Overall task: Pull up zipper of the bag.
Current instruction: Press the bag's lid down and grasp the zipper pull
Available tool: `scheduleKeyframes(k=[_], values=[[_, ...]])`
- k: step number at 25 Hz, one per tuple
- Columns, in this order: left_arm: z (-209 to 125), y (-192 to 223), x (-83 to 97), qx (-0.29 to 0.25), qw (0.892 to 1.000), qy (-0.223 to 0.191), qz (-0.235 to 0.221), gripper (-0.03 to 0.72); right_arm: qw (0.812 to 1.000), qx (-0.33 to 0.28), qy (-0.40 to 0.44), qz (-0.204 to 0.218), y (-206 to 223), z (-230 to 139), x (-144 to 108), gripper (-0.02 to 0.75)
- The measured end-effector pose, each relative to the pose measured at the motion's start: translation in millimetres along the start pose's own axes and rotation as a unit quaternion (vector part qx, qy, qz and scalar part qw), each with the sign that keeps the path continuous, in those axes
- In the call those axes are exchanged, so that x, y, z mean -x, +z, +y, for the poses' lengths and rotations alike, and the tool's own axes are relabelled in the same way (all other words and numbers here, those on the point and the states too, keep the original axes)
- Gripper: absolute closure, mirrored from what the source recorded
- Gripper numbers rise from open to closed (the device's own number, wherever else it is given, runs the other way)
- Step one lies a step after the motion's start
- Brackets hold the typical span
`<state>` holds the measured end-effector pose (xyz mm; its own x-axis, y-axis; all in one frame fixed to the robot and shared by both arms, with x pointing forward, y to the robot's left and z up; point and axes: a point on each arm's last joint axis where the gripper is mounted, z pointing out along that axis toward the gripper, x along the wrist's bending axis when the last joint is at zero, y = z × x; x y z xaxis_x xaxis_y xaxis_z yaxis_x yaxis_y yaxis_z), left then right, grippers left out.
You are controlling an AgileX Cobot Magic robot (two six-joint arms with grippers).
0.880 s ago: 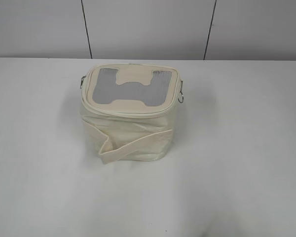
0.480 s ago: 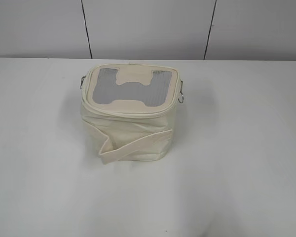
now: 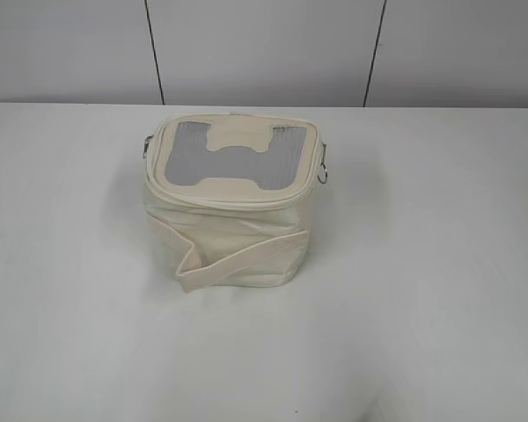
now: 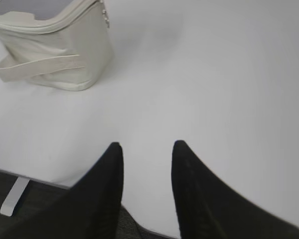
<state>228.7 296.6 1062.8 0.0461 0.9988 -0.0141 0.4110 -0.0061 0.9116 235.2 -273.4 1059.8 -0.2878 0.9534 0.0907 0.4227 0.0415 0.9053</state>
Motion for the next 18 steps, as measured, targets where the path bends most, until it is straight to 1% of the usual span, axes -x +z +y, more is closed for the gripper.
scheduleKeyframes(k=[1, 3, 6, 8, 10, 13, 15, 17, 18], values=[[0, 0, 0.0, 0.0, 1.0, 0.0, 0.0, 0.46, 1.0, -0.004, -0.007, 0.012, 3, 4, -1, 0.465], [0, 0, 0.0, 0.0, 1.0, 0.0, 0.0, 0.46, 0.998, -0.004, -0.026, 0.049, 10, 16, -5, 0.465], [0, 0, 0.0, 0.0, 1.0, 0.0, 0.0, 0.46, 0.994, 0.013, -0.018, 0.104, 27, 38, -9, 0.465], [0, 0, 0.0, 0.0, 1.0, 0.0, 0.0, 0.46, 0.991, 0.006, -0.015, 0.13, 46, 51, -7, 0.465], [0, 0, 0.0, 0.0, 1.0, 0.0, 0.0, 0.46, 0.988, -0.008, -0.025, 0.154, 68, 62, -4, 0.465], [0, 0, 0.0, 0.0, 1.0, 0.0, 0.0, 0.46, 0.981, -0.049, -0.039, 0.186, 109, 77, 4, 0.465], [0, 0, 0.0, 0.0, 1.0, 0.0, 0.0, 0.46, 0.974, -0.08, -0.038, 0.207, 144, 89, 12, 0.465], [0, 0, 0.0, 0.0, 1.0, 0.0, 0.0, 0.46, 0.97, -0.088, -0.045, 0.224, 174, 106, 19, 0.465], [0, 0, 0.0, 0.0, 1.0, 0.0, 0.0, 0.46, 0.966, -0.102, -0.043, 0.234, 193, 112, 22, 0.465]])
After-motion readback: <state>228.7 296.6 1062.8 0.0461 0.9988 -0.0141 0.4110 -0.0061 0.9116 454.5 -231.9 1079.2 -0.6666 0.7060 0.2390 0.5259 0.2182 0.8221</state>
